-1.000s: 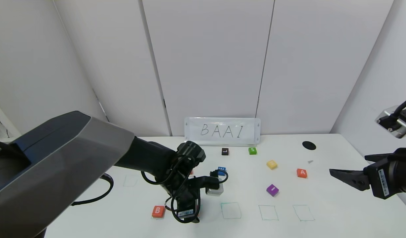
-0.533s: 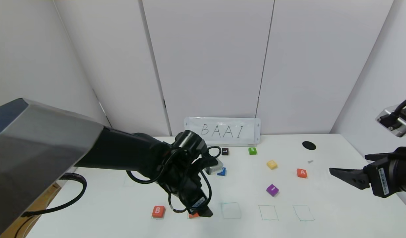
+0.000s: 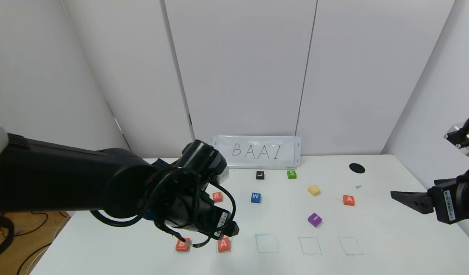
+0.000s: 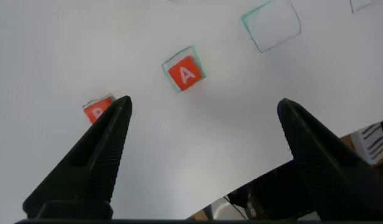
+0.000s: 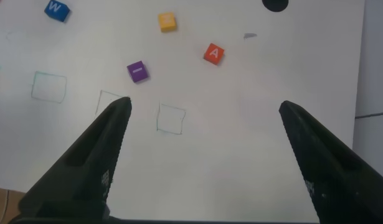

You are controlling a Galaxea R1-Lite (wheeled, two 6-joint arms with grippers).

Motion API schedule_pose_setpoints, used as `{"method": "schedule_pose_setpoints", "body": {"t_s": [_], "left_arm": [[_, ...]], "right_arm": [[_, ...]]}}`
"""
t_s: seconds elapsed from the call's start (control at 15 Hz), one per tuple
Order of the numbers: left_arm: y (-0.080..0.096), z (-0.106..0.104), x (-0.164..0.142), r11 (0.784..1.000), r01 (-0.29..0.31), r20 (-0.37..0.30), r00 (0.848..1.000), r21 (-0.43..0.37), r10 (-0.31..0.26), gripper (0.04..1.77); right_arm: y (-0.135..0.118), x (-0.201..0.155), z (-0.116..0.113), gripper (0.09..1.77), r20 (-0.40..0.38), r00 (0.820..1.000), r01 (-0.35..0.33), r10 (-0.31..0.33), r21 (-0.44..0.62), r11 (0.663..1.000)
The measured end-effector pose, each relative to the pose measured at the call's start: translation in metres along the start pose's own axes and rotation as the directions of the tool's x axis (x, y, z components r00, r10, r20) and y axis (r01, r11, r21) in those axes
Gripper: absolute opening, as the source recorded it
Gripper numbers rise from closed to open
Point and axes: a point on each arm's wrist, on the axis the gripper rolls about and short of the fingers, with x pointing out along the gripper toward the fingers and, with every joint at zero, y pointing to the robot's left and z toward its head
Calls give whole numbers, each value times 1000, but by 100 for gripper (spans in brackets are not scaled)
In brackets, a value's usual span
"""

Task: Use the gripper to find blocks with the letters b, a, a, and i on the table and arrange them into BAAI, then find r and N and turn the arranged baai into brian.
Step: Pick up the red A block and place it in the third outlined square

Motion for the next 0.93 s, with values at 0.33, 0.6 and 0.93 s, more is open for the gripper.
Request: {"method": "schedule_pose_setpoints", "body": {"t_s": [0.33,0.6,0.93], "left_arm": [[15,-1,-30,983,-104,90,989,-155,118,169],[37,6,-47,972,-139,147,975,-189,168,170],[51,9,-57,965,-147,178,966,-218,188,170]], "right_arm": [[-15,15,-9,171,-110,992,73,-63,93,993],[-18,26,-8,171,-174,976,152,-130,121,981],[-18,64,1,171,-252,954,206,-161,166,964]]}}
